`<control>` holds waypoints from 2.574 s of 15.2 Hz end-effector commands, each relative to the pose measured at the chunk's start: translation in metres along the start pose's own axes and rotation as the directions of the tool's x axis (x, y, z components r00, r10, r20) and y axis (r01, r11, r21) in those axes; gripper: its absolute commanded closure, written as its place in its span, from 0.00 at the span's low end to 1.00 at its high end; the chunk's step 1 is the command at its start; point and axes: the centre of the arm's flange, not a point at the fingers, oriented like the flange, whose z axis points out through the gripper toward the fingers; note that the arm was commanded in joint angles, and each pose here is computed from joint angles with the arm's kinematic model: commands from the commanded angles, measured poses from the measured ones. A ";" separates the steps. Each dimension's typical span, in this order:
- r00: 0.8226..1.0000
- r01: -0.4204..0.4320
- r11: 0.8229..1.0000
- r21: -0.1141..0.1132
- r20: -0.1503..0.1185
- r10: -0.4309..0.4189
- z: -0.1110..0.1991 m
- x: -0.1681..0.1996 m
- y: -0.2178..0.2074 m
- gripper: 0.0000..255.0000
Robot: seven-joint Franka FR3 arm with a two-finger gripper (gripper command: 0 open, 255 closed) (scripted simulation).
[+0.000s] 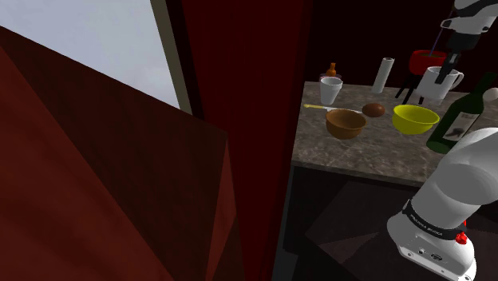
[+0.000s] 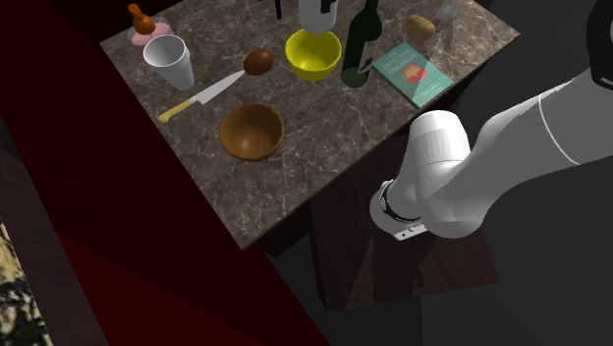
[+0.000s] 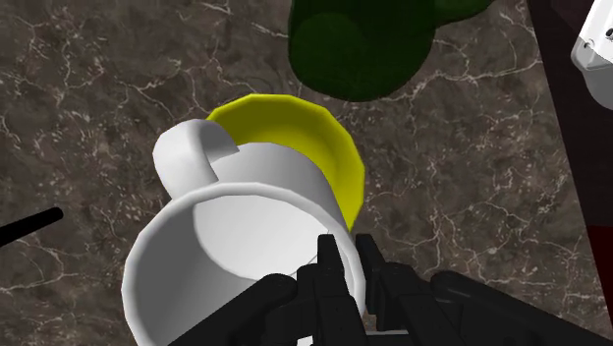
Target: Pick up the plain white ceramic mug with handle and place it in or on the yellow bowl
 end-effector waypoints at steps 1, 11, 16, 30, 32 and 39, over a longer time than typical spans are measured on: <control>1.000 0.000 1.000 -0.001 0.000 0.000 0.009 0.000 0.001 1.00; 1.000 0.000 1.000 -0.001 0.000 0.000 0.062 -0.001 0.001 1.00; 1.000 0.000 1.000 -0.001 0.000 0.000 0.092 -0.002 0.001 1.00; 1.000 0.000 1.000 -0.001 0.000 0.000 0.092 -0.002 0.001 0.00; 1.000 0.000 1.000 -0.001 0.000 0.000 0.066 -0.002 0.001 0.00; 1.000 0.000 1.000 -0.001 0.000 0.000 0.042 -0.002 0.001 0.00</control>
